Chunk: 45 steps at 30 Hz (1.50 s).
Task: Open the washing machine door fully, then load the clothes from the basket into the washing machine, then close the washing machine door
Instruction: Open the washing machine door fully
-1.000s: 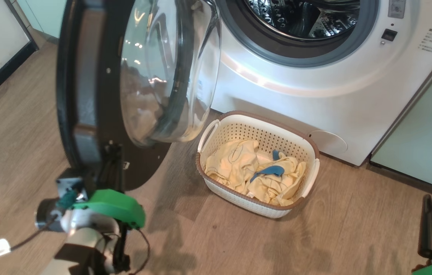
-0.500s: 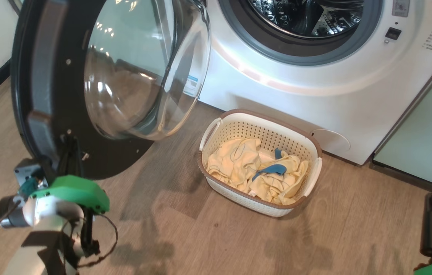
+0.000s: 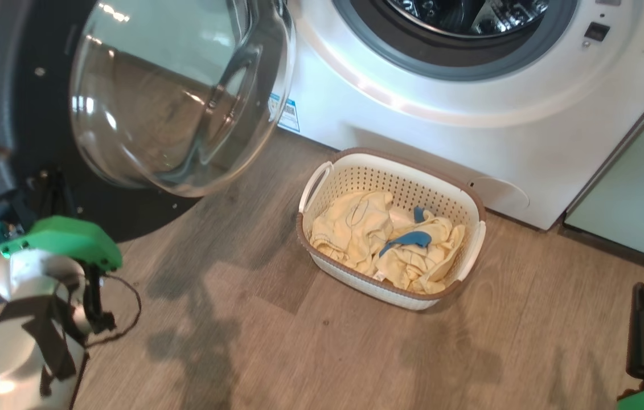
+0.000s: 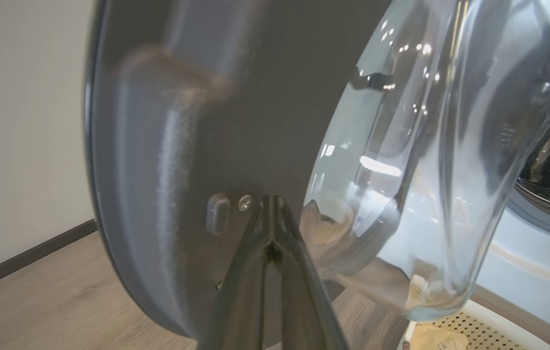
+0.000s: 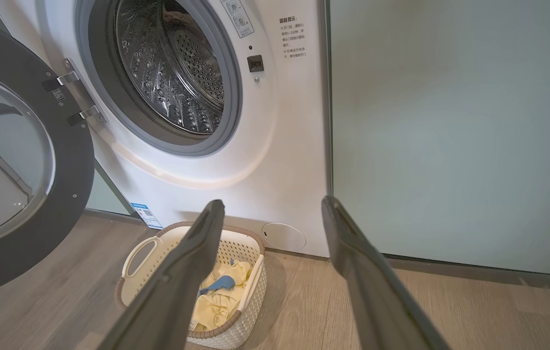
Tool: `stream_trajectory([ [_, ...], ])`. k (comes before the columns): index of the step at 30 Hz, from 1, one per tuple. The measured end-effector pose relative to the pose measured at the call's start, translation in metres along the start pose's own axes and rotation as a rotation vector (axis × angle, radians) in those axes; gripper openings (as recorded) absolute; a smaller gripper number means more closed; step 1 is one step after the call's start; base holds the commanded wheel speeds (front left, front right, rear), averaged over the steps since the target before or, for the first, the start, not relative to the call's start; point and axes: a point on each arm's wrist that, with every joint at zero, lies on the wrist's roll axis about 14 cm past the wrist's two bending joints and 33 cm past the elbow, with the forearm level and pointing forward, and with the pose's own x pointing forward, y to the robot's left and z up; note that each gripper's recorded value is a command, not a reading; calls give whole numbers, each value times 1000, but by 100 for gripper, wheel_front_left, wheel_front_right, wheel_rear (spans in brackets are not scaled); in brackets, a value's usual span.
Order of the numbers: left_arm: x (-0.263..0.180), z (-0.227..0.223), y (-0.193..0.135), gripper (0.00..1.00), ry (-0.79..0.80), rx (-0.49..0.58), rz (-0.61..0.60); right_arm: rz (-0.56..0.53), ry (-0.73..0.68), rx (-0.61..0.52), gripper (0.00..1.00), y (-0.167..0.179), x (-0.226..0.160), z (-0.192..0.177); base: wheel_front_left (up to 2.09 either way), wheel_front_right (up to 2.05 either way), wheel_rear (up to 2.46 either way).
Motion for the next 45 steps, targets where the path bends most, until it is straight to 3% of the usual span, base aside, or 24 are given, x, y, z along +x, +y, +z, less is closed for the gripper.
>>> stream_trajectory([
  [25,56,6,20,0,6,44,94,-1,33,3,100,-4,19,-11,0,0,0],
  [33,55,17,18,0,-41,19,88,-7,30,1,100,-5,17,-9,0,0,0],
  [45,13,11,10,0,-78,3,36,-11,2,-9,100,-5,12,2,0,0,0],
])
